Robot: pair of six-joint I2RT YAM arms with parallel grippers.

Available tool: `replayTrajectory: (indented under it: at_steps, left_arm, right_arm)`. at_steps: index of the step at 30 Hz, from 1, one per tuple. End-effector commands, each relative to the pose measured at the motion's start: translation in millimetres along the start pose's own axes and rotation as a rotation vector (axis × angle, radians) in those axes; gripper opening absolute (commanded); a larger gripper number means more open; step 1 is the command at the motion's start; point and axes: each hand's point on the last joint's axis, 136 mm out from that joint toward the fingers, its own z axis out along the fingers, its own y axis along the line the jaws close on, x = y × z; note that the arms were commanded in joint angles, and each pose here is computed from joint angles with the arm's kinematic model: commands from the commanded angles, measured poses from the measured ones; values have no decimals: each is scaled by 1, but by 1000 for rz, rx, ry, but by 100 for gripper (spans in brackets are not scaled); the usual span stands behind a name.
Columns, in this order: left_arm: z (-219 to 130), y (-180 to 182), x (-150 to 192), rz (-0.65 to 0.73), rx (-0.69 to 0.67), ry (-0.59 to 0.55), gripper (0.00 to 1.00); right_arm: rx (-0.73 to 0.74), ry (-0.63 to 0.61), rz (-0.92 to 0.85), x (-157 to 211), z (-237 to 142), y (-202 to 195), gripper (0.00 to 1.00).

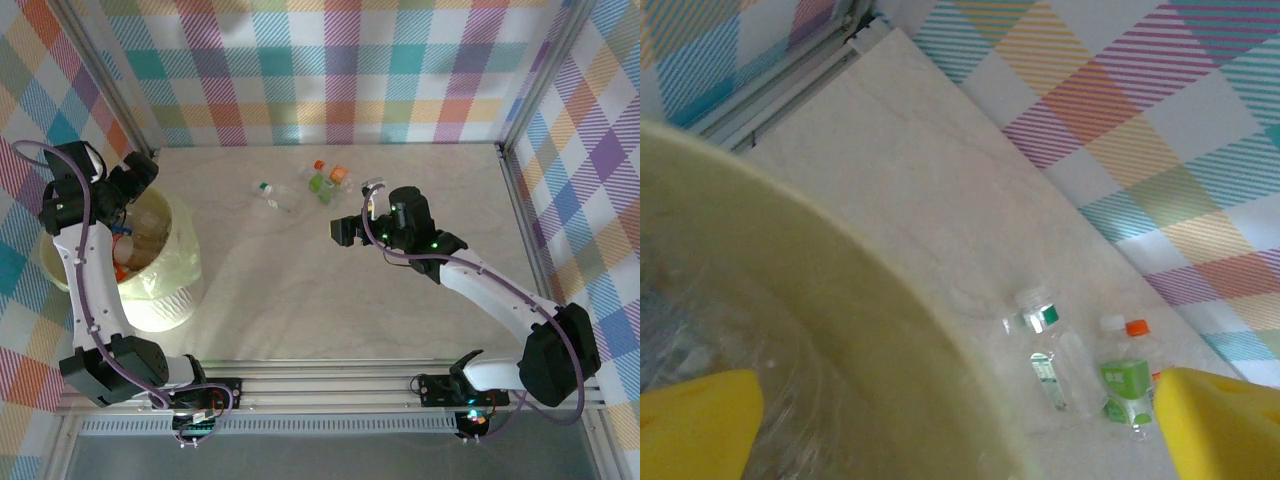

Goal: Put the plastic bottles in the bin

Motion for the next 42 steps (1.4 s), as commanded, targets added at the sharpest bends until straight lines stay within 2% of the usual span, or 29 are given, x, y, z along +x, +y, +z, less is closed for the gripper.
replayTrajectory:
  at_steps: [1, 6, 12, 17, 21, 28, 32, 36, 42]
  left_arm:
    - [-5, 9, -1, -19, -47, -3, 100]
    - [-2, 22, -2, -41, -115, -5, 100]
    - [19, 38, 16, -90, -166, 66, 100]
    - [22, 47, 26, -135, -190, 81, 100]
    - [6, 30, 16, -106, -125, 48, 100]
    - [-43, 4, -5, -67, -51, -72, 100]
    - [-60, -12, 0, -63, 45, -84, 100]
    - [-74, -45, 13, -39, 232, -50, 100]
    - [-89, -81, 37, -2, 410, -19, 100]
  right_arm:
    - [-8, -30, 4, -16, -1, 5, 100]
    - [21, -28, 31, -14, 0, -1, 100]
    - [18, -13, 28, -12, 1, 0, 100]
    - [17, -15, 24, -13, 0, 1, 100]
    - [15, -13, 23, -14, 1, 1, 100]
    - [41, -33, 43, -19, 4, -4, 100]
    - [84, -34, 98, -21, 11, -14, 100]
    - [116, -7, 168, -20, 22, -26, 100]
    - [141, 1, 260, -21, 41, -44, 100]
